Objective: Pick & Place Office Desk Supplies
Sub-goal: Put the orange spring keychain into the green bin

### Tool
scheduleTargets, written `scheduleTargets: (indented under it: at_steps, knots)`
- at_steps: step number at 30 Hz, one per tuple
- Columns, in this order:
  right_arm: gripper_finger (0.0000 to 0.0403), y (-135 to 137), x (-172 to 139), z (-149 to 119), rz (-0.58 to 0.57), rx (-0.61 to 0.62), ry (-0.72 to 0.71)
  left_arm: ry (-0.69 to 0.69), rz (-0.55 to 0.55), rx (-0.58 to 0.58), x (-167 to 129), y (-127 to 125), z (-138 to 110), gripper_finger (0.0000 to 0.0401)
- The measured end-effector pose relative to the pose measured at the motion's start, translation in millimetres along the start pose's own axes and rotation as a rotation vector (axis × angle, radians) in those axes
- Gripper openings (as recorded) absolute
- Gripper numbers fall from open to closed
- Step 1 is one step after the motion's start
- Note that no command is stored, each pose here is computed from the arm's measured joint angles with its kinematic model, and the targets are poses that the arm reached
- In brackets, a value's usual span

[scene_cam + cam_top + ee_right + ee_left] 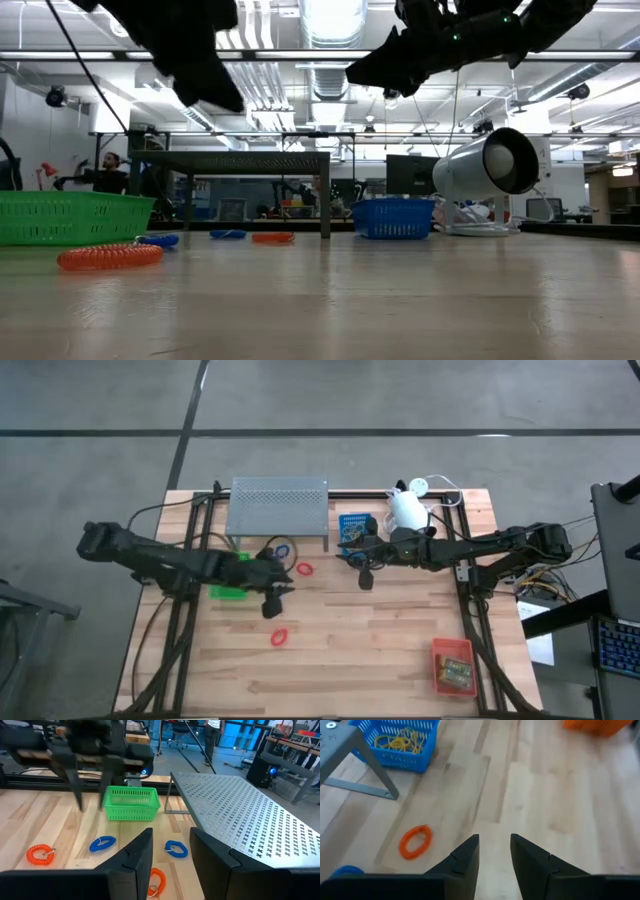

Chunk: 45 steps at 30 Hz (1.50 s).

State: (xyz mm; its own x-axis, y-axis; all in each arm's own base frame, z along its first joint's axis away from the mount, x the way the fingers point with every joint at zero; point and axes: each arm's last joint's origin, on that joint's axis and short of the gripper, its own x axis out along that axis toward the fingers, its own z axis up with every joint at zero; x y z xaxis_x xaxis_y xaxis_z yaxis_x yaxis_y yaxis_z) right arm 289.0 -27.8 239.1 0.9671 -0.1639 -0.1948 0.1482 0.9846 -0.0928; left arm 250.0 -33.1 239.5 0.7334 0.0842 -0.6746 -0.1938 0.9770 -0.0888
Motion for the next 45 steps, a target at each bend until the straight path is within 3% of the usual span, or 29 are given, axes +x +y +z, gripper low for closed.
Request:
scheduleTargets:
  at_steps: [6,12,27,45]
  knots:
    - [0.0127,0.0,0.0,0.0,0.000,0.000,0.000,0.037,0.183,0.010,23.6,23.3,-1.4,0.0117]
    - [0.0127,0.0,0.0,0.0,0.000,0.000,0.000,0.056,0.127,0.174,49.0,19.7,-5.8,0.0117]
    - [0.0127,0.0,0.0,0.0,0.000,0.000,0.000,0.159,0.165,0.080,108.7,41.5,-25.6,0.0201]
    - [0.0127,0.1,0.1,-0.1,0.000,0.000,0.001,0.178,0.217,0.123,124.7,48.5,-33.3,0.0167]
